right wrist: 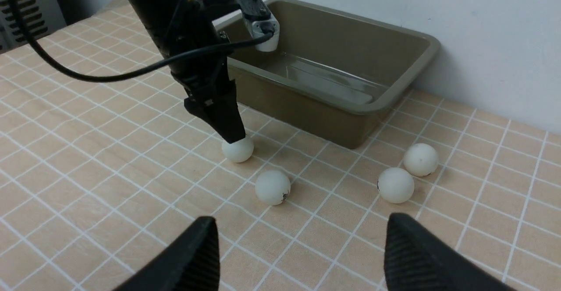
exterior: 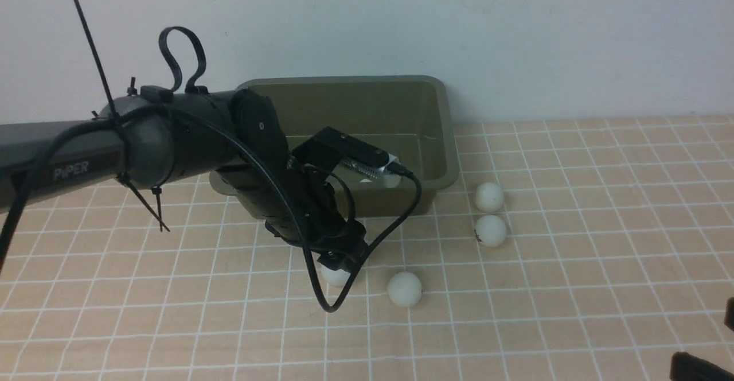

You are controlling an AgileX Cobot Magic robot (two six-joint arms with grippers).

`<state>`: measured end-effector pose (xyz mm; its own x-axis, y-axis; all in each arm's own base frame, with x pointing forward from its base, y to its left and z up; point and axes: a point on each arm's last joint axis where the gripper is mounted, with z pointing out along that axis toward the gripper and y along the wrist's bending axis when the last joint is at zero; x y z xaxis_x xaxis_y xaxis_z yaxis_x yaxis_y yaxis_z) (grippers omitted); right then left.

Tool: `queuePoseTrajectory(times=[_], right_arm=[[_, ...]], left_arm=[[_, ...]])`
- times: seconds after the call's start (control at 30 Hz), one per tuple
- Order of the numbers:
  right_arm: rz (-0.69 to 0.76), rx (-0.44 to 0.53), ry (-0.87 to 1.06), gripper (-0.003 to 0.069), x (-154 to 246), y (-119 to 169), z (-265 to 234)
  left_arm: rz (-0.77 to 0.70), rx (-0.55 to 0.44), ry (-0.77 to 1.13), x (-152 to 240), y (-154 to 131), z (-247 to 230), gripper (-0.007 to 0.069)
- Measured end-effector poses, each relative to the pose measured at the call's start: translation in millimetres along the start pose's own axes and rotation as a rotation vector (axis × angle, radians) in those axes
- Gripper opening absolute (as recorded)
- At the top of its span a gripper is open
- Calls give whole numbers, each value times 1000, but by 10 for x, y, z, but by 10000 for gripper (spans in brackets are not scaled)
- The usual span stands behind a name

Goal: Put the table tennis balls into the box on the light coffee tablecloth.
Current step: 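Reach for and grasp a ping pong ball on the table beside the basket, then drop the ball into the bin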

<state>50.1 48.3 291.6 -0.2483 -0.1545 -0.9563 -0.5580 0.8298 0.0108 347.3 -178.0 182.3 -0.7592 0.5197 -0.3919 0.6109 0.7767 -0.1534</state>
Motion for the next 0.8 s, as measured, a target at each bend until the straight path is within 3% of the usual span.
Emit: queuePoseTrajectory(times=[0.17,0.27,0.37,0.6,0.8], right_arm=[[0,-1,1,459,1,1,0],[0,-6,5,459,5,5,0],[0,-8,7,459,6,7,0],[0,-10,9,459,8,9,0],[1,-13,12,459,11,12,0]], left_arm=[[-14,0,26,34,43,183,491],[-20,4,51,66,61,279,428],[-19,8,57,62,60,283,311],[60,121,-64,-372,-154,-409,312],[150,76,-270,-730,-122,-857,312]])
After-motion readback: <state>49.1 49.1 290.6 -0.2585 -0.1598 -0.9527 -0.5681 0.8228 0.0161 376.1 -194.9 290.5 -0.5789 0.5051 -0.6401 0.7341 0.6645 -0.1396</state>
